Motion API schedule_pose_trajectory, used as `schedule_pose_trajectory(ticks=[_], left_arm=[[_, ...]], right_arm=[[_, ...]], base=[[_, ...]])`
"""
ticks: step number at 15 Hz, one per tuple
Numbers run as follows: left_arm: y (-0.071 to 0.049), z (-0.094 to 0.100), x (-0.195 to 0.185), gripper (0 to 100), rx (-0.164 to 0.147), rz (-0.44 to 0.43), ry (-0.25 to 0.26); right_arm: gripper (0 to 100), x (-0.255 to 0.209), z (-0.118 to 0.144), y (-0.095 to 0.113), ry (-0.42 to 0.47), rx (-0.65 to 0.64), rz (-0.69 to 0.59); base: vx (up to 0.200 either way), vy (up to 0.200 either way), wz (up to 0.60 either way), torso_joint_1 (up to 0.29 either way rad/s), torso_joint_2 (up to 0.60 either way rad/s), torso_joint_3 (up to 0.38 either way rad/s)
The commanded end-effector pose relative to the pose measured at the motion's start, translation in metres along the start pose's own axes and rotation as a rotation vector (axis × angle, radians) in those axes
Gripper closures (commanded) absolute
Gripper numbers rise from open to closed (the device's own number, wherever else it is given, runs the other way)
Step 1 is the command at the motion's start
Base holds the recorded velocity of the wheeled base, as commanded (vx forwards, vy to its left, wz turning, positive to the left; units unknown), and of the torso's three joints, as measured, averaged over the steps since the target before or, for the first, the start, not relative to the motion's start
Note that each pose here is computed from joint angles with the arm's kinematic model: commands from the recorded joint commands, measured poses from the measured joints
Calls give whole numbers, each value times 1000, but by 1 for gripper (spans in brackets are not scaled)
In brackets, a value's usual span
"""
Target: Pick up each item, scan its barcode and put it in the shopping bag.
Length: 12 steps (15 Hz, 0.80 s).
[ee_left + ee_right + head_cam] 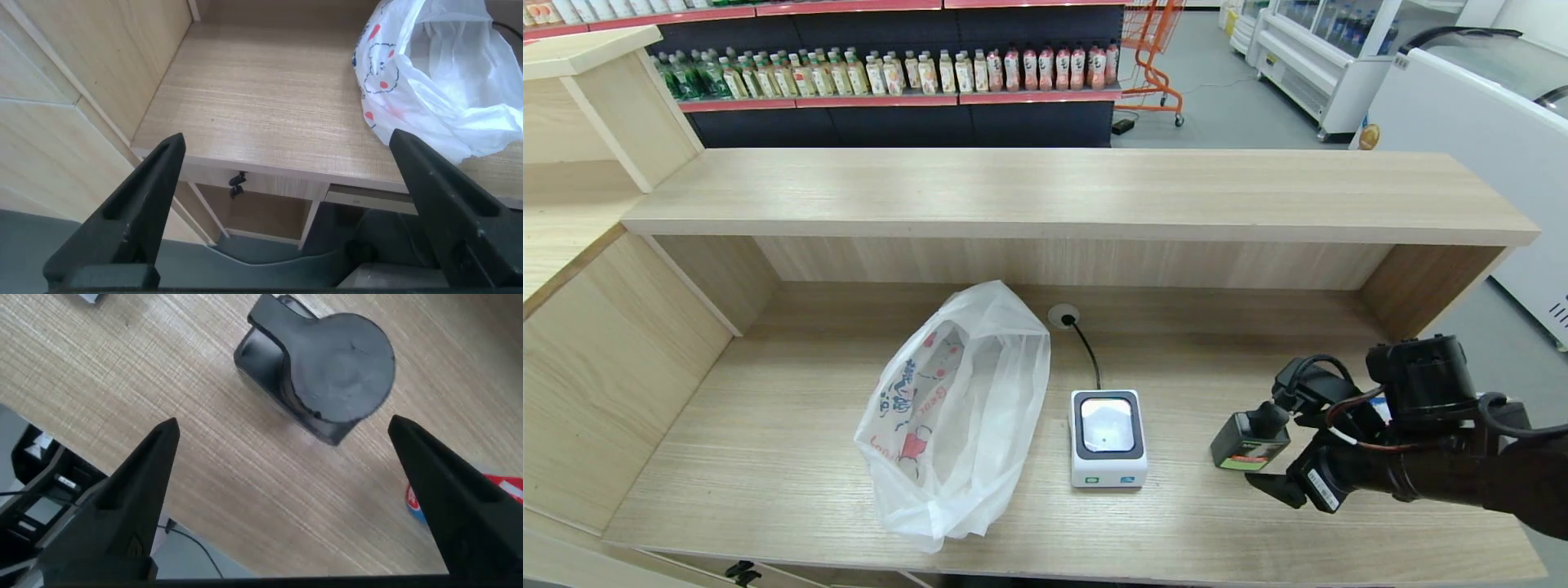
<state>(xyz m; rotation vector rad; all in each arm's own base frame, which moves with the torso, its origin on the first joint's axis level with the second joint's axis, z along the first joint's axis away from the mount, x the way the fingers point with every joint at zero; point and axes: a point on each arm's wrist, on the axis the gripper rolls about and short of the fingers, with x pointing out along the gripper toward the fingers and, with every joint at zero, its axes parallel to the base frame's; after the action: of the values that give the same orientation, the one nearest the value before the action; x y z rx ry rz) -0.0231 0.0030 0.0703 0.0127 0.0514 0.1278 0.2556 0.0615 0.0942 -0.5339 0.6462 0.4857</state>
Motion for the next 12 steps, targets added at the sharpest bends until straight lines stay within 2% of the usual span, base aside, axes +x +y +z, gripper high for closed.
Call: schedule_pose_trajectory(ticks=[1, 6, 9, 12], left_arm=[[0, 0, 0, 0, 0, 1, 0], [0, 0, 0, 0, 0, 1, 0], [0, 0, 0, 0, 0, 1, 0], [0, 0, 0, 0, 0, 1, 0]], right_arm=[[0, 17, -2, 2, 25, -4, 23], [0, 41, 1, -1, -4, -3, 13], [0, 51, 6, 5, -39, -10, 87], [0, 60, 14, 4, -60, -12, 87]], base=[[0, 0, 0, 0, 0, 0], [0, 0, 0, 0, 0, 0], [0, 0, 0, 0, 0, 0], [0, 0, 0, 0, 0, 0]])
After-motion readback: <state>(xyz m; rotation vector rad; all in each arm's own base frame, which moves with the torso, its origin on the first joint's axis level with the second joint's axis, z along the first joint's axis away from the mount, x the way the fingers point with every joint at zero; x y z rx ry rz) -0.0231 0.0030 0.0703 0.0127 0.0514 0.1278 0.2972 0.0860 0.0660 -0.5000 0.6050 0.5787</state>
